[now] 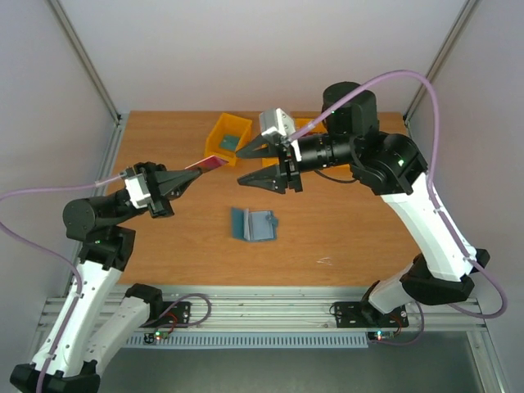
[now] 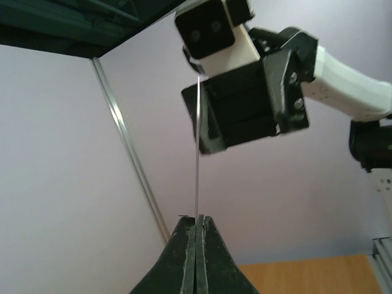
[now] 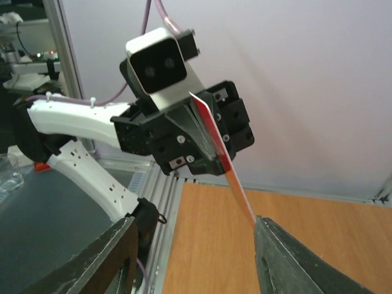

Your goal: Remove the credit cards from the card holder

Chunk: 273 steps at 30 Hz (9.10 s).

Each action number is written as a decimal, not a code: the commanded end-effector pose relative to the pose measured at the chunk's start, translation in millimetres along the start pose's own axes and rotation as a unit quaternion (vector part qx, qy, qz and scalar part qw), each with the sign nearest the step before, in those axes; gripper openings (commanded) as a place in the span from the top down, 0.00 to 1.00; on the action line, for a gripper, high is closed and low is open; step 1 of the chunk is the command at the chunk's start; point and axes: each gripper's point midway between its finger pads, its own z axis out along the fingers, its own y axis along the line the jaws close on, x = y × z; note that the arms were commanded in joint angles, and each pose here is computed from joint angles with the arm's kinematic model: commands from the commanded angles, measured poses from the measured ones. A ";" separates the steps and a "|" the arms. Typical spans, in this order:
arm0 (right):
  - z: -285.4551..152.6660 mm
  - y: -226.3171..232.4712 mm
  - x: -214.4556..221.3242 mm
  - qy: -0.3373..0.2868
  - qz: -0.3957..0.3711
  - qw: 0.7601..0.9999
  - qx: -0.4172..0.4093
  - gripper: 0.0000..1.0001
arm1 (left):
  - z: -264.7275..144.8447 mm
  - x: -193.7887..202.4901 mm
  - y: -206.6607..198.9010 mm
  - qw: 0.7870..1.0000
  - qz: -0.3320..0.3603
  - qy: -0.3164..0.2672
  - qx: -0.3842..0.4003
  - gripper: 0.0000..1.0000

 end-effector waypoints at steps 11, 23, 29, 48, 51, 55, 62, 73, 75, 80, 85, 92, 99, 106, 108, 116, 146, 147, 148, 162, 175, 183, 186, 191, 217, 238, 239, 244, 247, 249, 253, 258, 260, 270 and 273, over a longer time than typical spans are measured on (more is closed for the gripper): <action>24.8 -15.3 5.2 0.017 -0.011 1.000 -0.002 0.60 | 0.6 -18.5 -20.0 0.998 -0.020 -0.012 0.052 1.00; 27.7 -6.7 6.3 0.023 -0.009 1.000 -0.018 0.88 | 1.8 -11.4 -14.9 0.998 -0.036 -0.002 0.041 1.00; 20.4 -4.5 1.1 0.025 -0.006 1.000 -0.007 0.99 | 3.3 1.3 -7.1 0.998 -0.052 0.016 0.025 1.00; 26.2 -12.4 11.8 0.045 -0.005 0.999 0.005 0.99 | 5.5 17.5 -4.9 0.996 -0.070 0.035 0.031 1.00; 25.8 -23.8 22.8 0.067 -0.009 0.997 0.037 0.99 | 5.4 28.4 4.2 0.995 -0.090 0.046 0.004 1.00; 28.0 -27.0 32.3 0.080 -0.004 0.996 0.036 0.99 | 4.3 37.3 7.2 0.993 -0.104 0.053 -0.008 0.94; 32.6 -20.6 35.9 0.080 -0.004 0.997 0.009 0.93 | 5.5 28.6 -0.6 0.994 -0.094 0.042 0.020 1.00; 35.2 -29.1 43.0 0.093 0.008 0.995 0.025 0.78 | 3.7 18.7 -8.4 0.995 -0.086 0.034 0.034 1.00; 36.7 -30.8 45.2 0.096 0.010 0.995 0.026 0.77 | 4.0 17.6 -9.6 0.995 -0.084 0.033 0.038 1.00; 37.7 -27.9 41.5 0.087 0.012 0.996 0.016 0.93 | 3.8 17.4 -10.0 0.995 -0.085 0.033 0.038 1.00; 34.6 -29.7 39.9 0.089 0.007 0.996 0.028 0.99 | 3.6 22.0 -7.7 0.994 -0.096 0.038 0.030 1.00; 11.1 -73.7 65.3 0.152 -0.001 0.978 0.146 0.99 | -21.5 115.8 48.1 0.954 -0.198 0.134 -0.180 0.01; -72.3 -187.5 157.7 0.371 -0.089 0.839 0.389 0.99 | -124.0 249.4 59.9 0.769 -0.382 0.252 -0.446 0.01; -145.0 -269.4 233.3 0.473 -0.119 0.743 0.458 0.99 | -170.8 287.8 54.7 0.707 -0.410 0.268 -0.510 0.01; -158.7 -285.6 256.4 0.488 -0.110 0.737 0.455 0.99 | -182.4 299.5 51.4 0.696 -0.410 0.277 -0.521 0.01; -188.1 -337.1 366.9 0.552 -0.067 0.714 0.427 0.99 | -218.9 327.2 46.9 0.660 -0.408 0.299 -0.556 0.01; -185.1 -409.1 508.8 0.643 -0.133 0.669 0.349 0.99 | -235.7 355.9 63.9 0.633 -0.408 0.327 -0.570 0.00; -184.5 -408.5 512.1 0.645 -0.136 0.668 0.345 0.99 | -235.5 356.2 64.3 0.633 -0.409 0.327 -0.570 0.01; -184.3 -408.7 515.1 0.647 -0.140 0.666 0.344 0.99 | -235.2 356.6 64.3 0.634 -0.409 0.327 -0.569 0.01; -178.1 -413.6 538.4 0.640 -0.130 0.668 0.356 0.88 | -237.1 358.4 65.3 0.629 -0.409 0.331 -0.573 0.01; -183.2 -404.9 521.4 0.648 -0.121 0.669 0.343 0.35 | -236.1 356.7 64.6 0.632 -0.408 0.329 -0.571 0.01; -194.0 -416.0 488.0 0.642 -0.141 0.650 0.381 0.03 | -228.4 350.9 64.5 0.652 -0.403 0.321 -0.555 0.01; -199.2 -421.7 466.4 0.636 -0.156 0.640 0.403 0.01 | -225.0 347.9 64.5 0.661 -0.400 0.320 -0.548 0.01; -209.9 -429.8 412.9 0.622 -0.185 0.607 0.458 0.02 | -215.6 341.9 64.3 0.679 -0.400 0.317 -0.528 0.01; -6.1 -119.3 402.2 0.150 0.607 0.743 0.238 0.34 | -77.5 379.7 -51.0 0.696 -0.525 0.477 -0.113 0.01; 24.8 -67.1 513.9 0.301 0.656 0.658 0.217 0.75 | -67.9 454.3 -99.2 0.652 -0.502 0.566 -0.060 0.16; 24.6 -67.6 512.3 0.301 0.654 0.660 0.216 0.75 | -67.8 454.7 -99.1 0.650 -0.502 0.567 -0.059 0.25; 20.1 -73.4 495.1 0.298 0.629 0.683 0.220 0.73 | -64.8 444.6 -94.7 0.665 -0.491 0.560 -0.058 0.99; 13.4 -80.6 476.6 0.291 0.601 0.709 0.228 0.69 | -54.1 423.4 -86.9 0.690 -0.480 0.539 -0.051 1.00; 4.0 -85.4 462.6 0.296 0.572 0.727 0.239 0.62 | -42.5 398.6 -76.1 0.715 -0.470 0.516 -0.046 1.00; -15.6 -95.3 410.5 0.288 0.479 0.789 0.255 0.43 | -19.1 338.6 -51.0 0.777 -0.438 0.450 -0.037 1.00; -33.3 -94.7 303.0 0.202 0.362 0.875 0.250 0.27 | 8.1 260.2 -35.2 0.857 -0.383 0.345 -0.006 1.00; -40.6 -91.9 272.0 0.178 0.330 0.892 0.252 0.25 | 16.8 233.3 -30.3 0.879 -0.366 0.305 0.004 1.00; -58.8 -69.5 207.1 0.144 0.262 0.924 0.237 0.25 | 39.7 140.7 -17.9 0.929 -0.330 0.165 0.036 1.00; -58.3 -66.7 209.1 0.152 0.267 0.923 0.230 0.28 | 37.5 132.1 -24.2 0.936 -0.310 0.155 0.054 1.00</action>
